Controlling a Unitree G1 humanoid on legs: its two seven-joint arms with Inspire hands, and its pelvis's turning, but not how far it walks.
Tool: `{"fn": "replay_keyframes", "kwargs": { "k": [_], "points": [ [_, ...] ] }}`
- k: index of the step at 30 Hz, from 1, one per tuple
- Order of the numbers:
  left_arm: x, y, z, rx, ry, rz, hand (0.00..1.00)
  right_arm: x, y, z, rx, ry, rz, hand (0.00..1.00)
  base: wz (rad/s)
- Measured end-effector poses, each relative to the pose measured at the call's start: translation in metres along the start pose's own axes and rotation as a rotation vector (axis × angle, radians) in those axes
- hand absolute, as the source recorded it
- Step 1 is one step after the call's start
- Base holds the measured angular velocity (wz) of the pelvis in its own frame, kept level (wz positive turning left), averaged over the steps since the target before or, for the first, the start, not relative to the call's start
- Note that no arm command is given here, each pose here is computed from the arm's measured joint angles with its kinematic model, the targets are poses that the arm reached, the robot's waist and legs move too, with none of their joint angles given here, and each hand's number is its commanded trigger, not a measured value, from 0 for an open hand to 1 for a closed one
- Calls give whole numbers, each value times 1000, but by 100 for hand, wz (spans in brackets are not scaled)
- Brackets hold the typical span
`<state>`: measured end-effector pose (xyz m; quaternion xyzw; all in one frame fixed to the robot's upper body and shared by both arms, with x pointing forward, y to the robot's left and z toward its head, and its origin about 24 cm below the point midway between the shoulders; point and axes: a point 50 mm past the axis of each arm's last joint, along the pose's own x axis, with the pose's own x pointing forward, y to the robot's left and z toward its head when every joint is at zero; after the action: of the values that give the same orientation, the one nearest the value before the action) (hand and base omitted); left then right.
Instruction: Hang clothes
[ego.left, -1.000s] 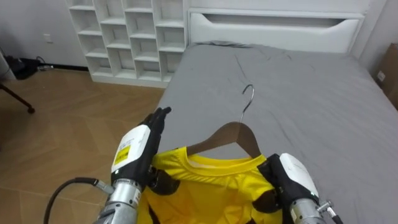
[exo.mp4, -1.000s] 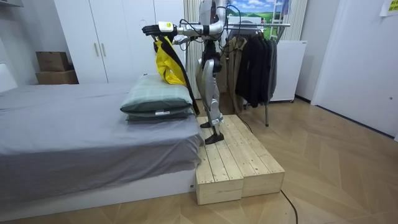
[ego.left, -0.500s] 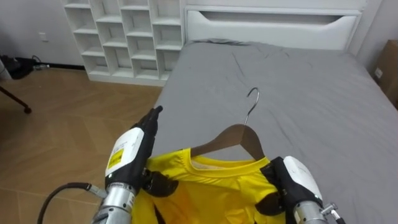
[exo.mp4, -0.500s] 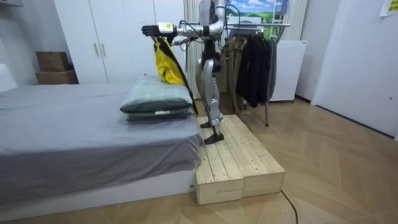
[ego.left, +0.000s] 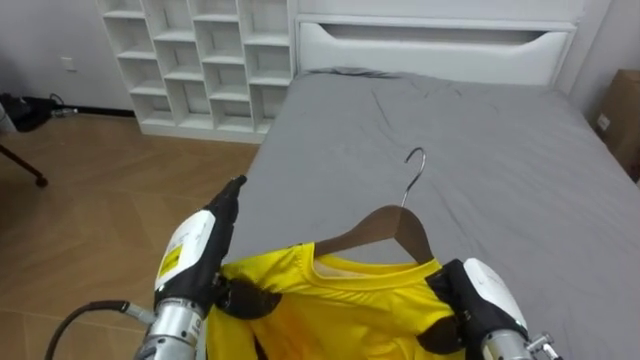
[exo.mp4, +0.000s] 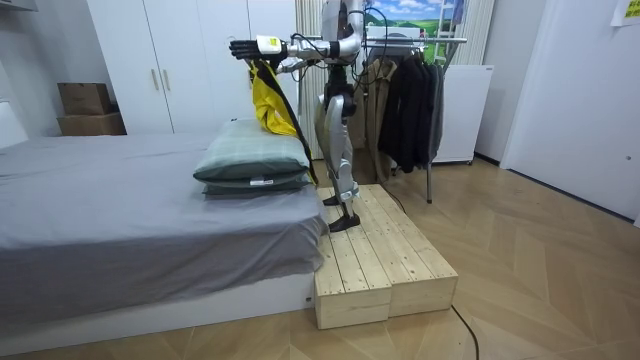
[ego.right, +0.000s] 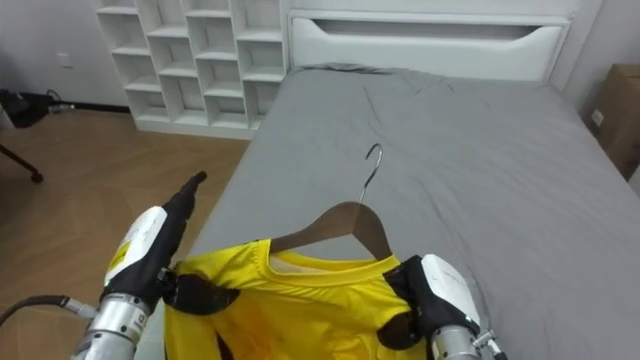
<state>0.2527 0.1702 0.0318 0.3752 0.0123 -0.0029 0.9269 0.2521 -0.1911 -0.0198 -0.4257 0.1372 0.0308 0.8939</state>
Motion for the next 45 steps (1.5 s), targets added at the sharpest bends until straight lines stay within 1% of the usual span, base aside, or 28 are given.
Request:
{"fn": "replay_keyframes", "kwargs": {
  "k": [2, 4, 7, 12, 18, 23, 30, 32, 33, 34, 35, 37, 38, 40, 41, 43, 44, 45],
  "points": [
    [-5, -3, -5, -43, 25, -18, 0, 0, -5, -4, -17, 4, -12, 100, 0],
    [-13, -7, -15, -97, 68, -49, 0, -1, -12, -10, -41, 13, -32, 100, 0],
    [-18, -3, -25, -85, 103, -45, 0, -1, -24, -16, -49, 31, -72, 100, 0],
    [-19, -3, -28, -112, 117, -70, 0, 1, -34, -20, -77, 36, -94, 100, 0],
    [-18, -4, -27, -116, 115, -109, 0, 19, -46, -11, -75, 37, -104, 100, 6],
    [-18, -4, -29, -120, 120, -132, 0, 27, -58, -2, -44, 12, -125, 100, 10],
    [-23, -6, -46, -128, 202, -183, 0, 29, -63, -1, -17, 14, -139, 100, 10],
    [-26, -6, -52, -155, 226, -186, 0, 29, -66, -3, -26, 18, -143, 100, 0],
    [-28, -7, -60, -170, 259, -188, 0, 28, -67, -3, -31, 20, -147, 100, -4],
    [-33, -11, -74, -182, 320, -200, 0, 28, -67, -5, -32, 24, -145, 100, -6],
    [-36, -12, -81, -195, 355, -204, 0, 28, -66, -5, -32, 27, -143, 100, -3],
    [-52, -19, -107, -212, 487, -223, 0, 28, -67, -14, -27, 64, -141, 100, 0],
    [-56, -20, -112, -221, 517, -226, 0, 27, -68, -17, -24, 74, -145, 100, 0],
    [-76, -25, -138, -269, 652, -230, 0, 23, -71, -27, -23, 106, -158, 100, -2],
    [-82, -26, -145, -277, 689, -228, 0, 22, -72, -29, -21, 113, -162, 100, -10],
    [-108, -27, -165, -307, 812, -215, 0, 17, -77, -39, -22, 145, -178, 100, -16],
    [-114, -27, -170, -311, 841, -213, 0, 15, -78, -42, -18, 153, -184, 100, -16],
    [-128, -26, -178, -321, 896, -203, 0, 14, -81, -46, -13, 167, -194, 100, -15]
  ]
}}
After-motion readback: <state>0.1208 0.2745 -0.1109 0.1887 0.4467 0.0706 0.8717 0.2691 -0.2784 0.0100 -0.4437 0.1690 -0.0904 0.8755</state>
